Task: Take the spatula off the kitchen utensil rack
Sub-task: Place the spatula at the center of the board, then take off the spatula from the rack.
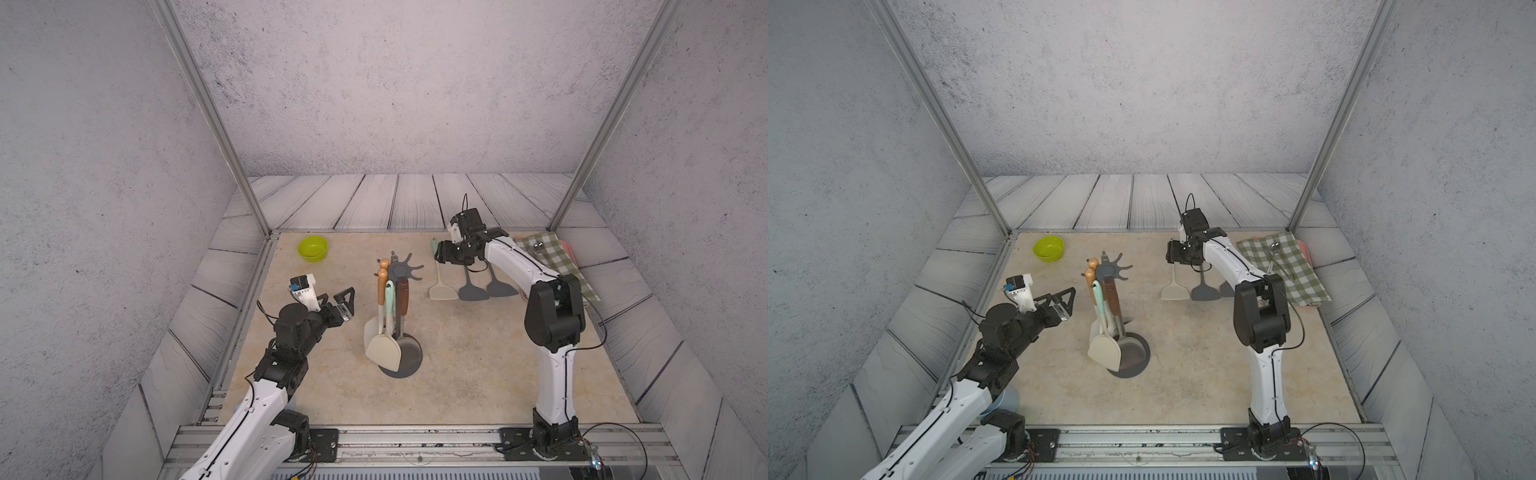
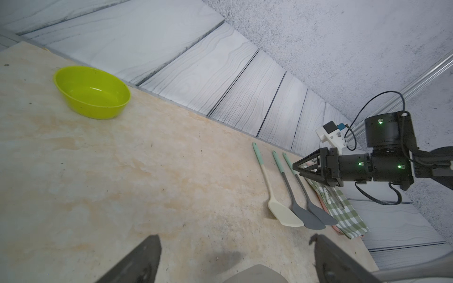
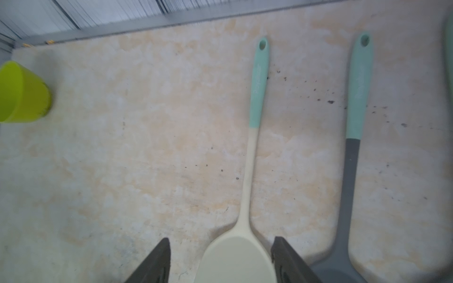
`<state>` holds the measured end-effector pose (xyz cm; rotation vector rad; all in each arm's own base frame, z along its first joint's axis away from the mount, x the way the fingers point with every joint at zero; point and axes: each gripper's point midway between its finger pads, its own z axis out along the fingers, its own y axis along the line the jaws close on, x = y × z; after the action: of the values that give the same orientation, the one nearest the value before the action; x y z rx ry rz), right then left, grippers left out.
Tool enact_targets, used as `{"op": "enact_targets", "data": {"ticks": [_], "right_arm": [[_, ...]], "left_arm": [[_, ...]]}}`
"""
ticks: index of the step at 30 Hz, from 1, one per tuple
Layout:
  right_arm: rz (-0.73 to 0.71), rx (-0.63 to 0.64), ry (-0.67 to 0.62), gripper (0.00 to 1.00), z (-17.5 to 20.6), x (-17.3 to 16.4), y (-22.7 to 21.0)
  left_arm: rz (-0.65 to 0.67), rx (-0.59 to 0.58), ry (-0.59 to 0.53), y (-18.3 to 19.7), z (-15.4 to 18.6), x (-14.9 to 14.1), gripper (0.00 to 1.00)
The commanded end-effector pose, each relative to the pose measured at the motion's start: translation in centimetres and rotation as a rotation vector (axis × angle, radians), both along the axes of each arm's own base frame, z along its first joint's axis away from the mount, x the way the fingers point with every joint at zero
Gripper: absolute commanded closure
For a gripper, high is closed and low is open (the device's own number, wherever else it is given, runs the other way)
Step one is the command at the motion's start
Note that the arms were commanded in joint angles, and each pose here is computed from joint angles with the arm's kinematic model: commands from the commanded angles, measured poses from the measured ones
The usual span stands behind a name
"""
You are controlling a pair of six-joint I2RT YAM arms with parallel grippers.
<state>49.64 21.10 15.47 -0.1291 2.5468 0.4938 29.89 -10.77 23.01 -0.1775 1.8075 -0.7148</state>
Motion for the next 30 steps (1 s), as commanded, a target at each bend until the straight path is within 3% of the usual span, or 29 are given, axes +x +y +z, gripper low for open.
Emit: {"op": "enact_targets", "data": {"ticks": [1, 10, 13, 16, 20, 26, 30], "right_arm": [[-0.003, 0.001, -0.074, 0.27, 3.4, -1.4, -1.1], [-0.033, 0.061, -0.167, 0.11, 7.5, -8.2, -3.5], [-0.066, 0.063, -0.176, 0.01, 7.7, -10.3, -4.6], [-0.159, 0.064, -0.203, 0.01, 7.8, -11.6, -6.3], [-0.145, 0.095, -0.298, 0.01, 8.4, -12.9, -6.7], [0.108, 0.297, -0.462, 0.00, 10.2, -15.8, -2.9], [0.217, 0.385, -0.468, 0.07, 10.1, -16.8, -1.0]], "left_arm": [[-0.007, -0.025, -0.060, 0.0, 1.5, -0.9, 0.01], [-0.007, -0.067, -0.149, 0.3, 3.8, -3.0, 0.01], [-0.015, -0.072, -0.161, 0.1, 4.2, -3.4, 0.01], [-0.029, -0.089, -0.168, -0.1, 4.5, -3.8, 0.01], [-0.057, -0.087, -0.160, -0.5, 4.1, -4.2, 0.01], [-0.033, 0.036, -0.105, 0.1, 0.4, -4.3, 0.01], [0.010, 0.088, -0.123, 0.9, 0.3, -4.0, 0.01]]}}
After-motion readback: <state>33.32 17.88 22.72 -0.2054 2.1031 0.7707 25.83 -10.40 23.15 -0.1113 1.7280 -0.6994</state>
